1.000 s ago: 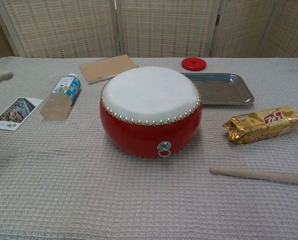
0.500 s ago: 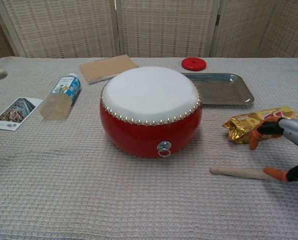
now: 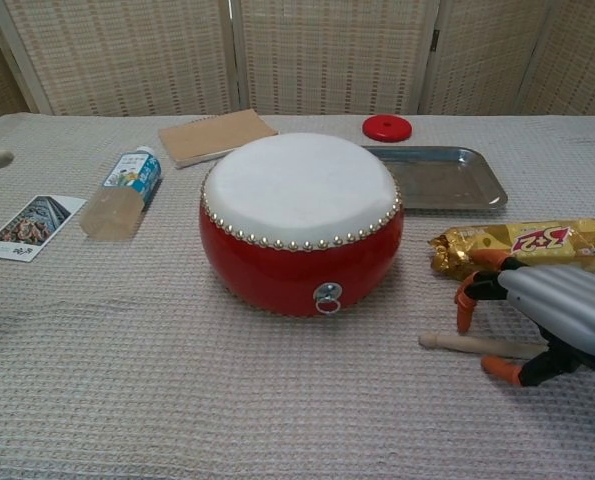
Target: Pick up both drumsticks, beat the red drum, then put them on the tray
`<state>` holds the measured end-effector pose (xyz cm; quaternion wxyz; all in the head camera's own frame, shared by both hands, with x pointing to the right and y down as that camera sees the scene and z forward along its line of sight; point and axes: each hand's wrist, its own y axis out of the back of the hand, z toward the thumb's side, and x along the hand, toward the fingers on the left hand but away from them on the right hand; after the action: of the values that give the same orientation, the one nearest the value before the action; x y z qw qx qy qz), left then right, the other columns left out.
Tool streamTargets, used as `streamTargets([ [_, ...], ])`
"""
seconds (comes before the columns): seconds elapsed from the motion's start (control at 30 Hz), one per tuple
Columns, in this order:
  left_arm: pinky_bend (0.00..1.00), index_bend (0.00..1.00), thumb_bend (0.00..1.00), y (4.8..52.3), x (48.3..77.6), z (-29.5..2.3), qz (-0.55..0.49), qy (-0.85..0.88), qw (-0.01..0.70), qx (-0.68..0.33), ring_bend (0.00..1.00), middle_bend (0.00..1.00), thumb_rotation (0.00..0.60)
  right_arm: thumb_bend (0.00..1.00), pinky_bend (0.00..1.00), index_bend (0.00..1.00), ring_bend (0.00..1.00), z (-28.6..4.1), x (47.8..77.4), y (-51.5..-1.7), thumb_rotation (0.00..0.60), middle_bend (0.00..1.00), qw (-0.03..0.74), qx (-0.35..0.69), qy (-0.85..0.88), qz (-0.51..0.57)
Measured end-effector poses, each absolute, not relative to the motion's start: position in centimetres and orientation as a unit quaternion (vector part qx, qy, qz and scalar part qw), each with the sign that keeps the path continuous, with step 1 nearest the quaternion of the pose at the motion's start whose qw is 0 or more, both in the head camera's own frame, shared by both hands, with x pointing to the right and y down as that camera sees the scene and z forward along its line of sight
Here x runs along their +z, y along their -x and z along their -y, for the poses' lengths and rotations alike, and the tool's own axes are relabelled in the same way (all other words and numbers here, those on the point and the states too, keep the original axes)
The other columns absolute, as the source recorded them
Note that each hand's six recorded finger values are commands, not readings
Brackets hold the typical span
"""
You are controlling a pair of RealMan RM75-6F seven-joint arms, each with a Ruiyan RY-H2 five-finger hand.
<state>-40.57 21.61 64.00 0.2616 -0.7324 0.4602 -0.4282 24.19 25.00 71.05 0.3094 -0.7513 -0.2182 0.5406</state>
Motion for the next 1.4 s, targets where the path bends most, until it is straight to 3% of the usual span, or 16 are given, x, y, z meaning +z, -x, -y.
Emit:
streamTargets([
  [0.37,1.0,1.0,0.42,40.8,63.9,-21.8,-0.465,0.732,0.257,-0.426,1.0,1.0,0.6,0.39,0.23,0.57,0.0,-25.4,70.8,-24.1,0.6,0.21,0.317,0.533,0.755,0.215],
  [0.77,1.0,1.0,0.41,41.1,63.0,-21.9,-0.479,0.725,0.259,-0.421,1.0,1.0,0.6,0.4,0.22,0.62,0.03,-23.3,66.1,-25.7,0.6,0.22,0.25,0.454,0.796,0.312],
  [1.1,1.0,1.0,0.41,40.3,62.5,-21.8,-0.476,0.73,0.261,-0.416,1.0,1.0,0.6,0.4,0.28,0.61,0.21,-21.5,63.2,-28.3,0.6,0.3,0.019,0.299,0.847,0.438],
  [1.4,1.0,1.0,0.41,39.9,62.2,-21.8,-0.47,0.732,0.265,-0.417,1.0,1.0,0.6,0.4,0.33,0.55,0.26,-20.4,64.3,-31.5,0.6,0.31,-0.196,0.157,0.846,0.47],
])
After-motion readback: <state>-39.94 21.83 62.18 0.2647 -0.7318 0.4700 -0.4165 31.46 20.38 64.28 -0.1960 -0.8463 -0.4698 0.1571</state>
